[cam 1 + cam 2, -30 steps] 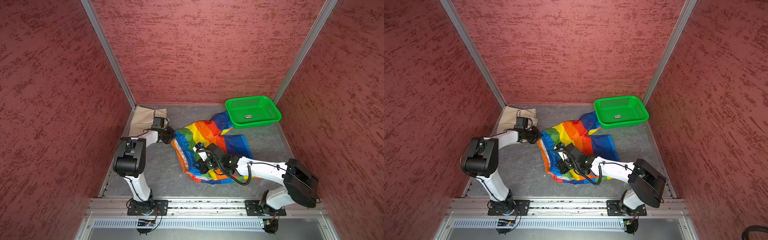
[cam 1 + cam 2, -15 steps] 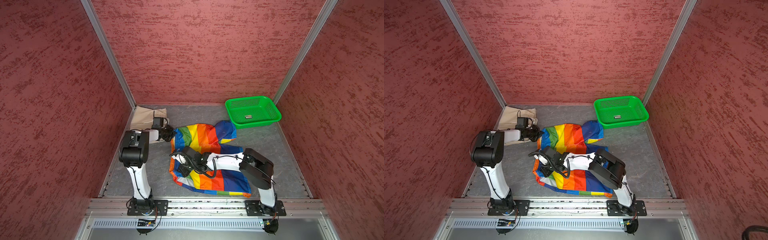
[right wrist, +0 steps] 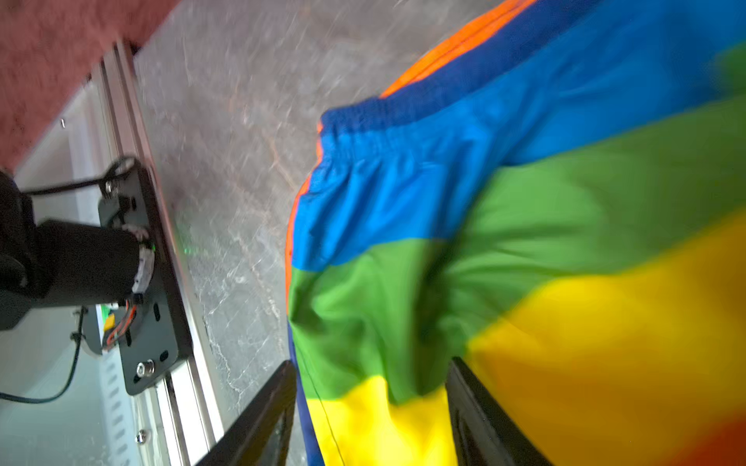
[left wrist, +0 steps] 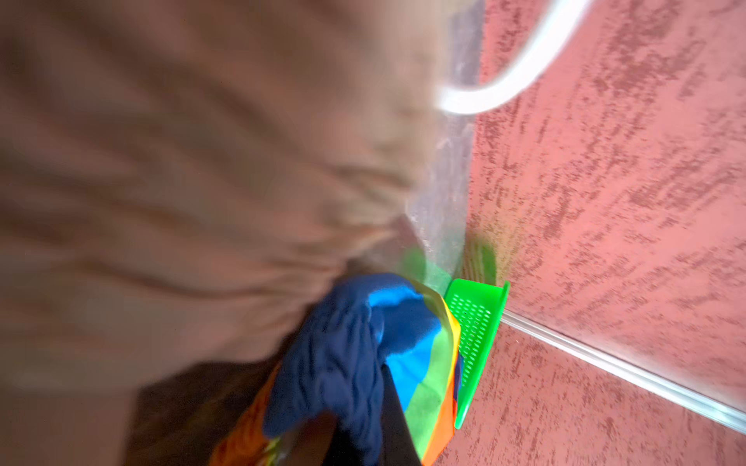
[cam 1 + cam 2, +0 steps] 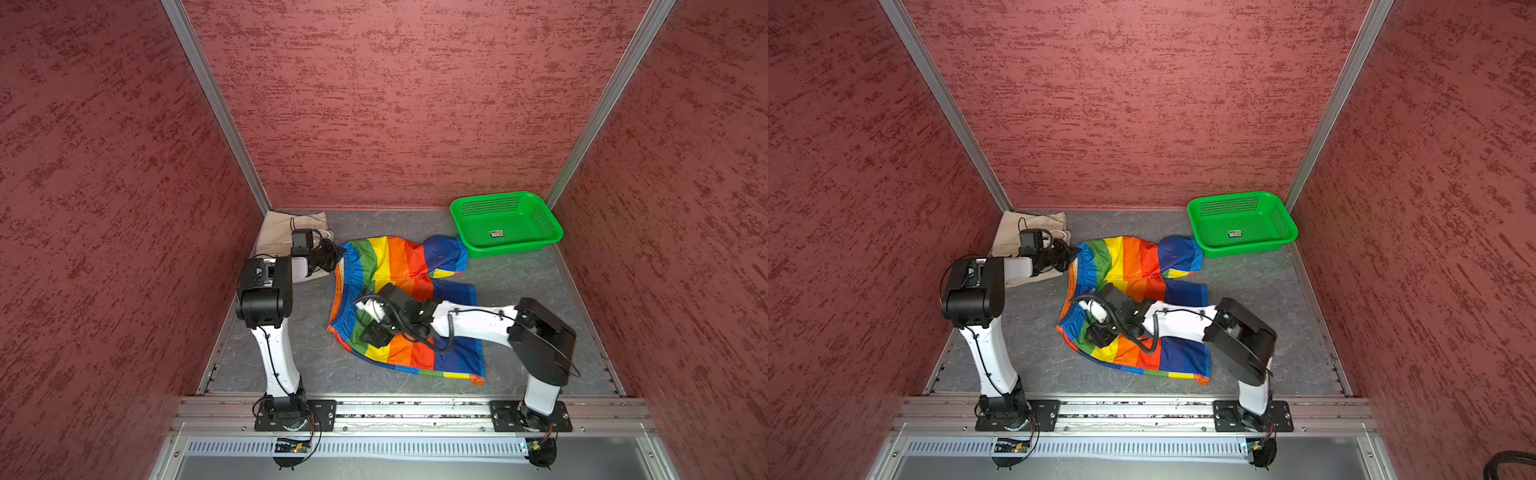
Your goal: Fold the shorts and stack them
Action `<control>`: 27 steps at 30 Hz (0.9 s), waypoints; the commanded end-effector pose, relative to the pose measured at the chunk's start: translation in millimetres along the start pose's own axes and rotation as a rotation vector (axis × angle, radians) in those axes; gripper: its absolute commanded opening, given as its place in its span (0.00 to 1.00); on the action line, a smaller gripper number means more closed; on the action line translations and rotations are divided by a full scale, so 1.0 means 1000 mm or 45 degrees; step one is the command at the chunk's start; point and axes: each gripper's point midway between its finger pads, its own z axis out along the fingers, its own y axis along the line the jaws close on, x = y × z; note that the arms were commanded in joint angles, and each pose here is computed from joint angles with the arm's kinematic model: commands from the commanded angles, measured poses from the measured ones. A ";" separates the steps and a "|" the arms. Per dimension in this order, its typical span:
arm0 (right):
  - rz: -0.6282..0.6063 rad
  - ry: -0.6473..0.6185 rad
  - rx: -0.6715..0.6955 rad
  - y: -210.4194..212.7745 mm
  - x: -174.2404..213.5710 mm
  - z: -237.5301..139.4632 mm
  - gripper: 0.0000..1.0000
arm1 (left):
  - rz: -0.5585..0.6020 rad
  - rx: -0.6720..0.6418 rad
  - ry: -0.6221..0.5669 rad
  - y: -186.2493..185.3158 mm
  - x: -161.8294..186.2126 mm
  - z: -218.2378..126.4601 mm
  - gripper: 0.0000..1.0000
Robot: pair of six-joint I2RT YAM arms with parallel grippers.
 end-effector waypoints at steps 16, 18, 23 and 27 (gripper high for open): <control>0.991 -0.534 0.929 -0.284 0.044 -0.222 0.67 | 0.313 -0.052 0.017 -0.065 0.046 -0.051 0.76; 1.021 -0.594 0.923 -0.298 0.040 -0.231 0.61 | 0.464 -0.175 -0.021 -0.072 0.061 -0.052 0.67; 0.980 -0.726 0.941 -0.317 0.001 -0.256 0.52 | 0.673 -0.240 0.022 -0.093 0.104 -0.036 0.59; 1.090 -0.753 0.868 -0.348 -0.008 -0.246 0.60 | 0.782 -0.288 0.059 -0.102 0.127 -0.023 0.67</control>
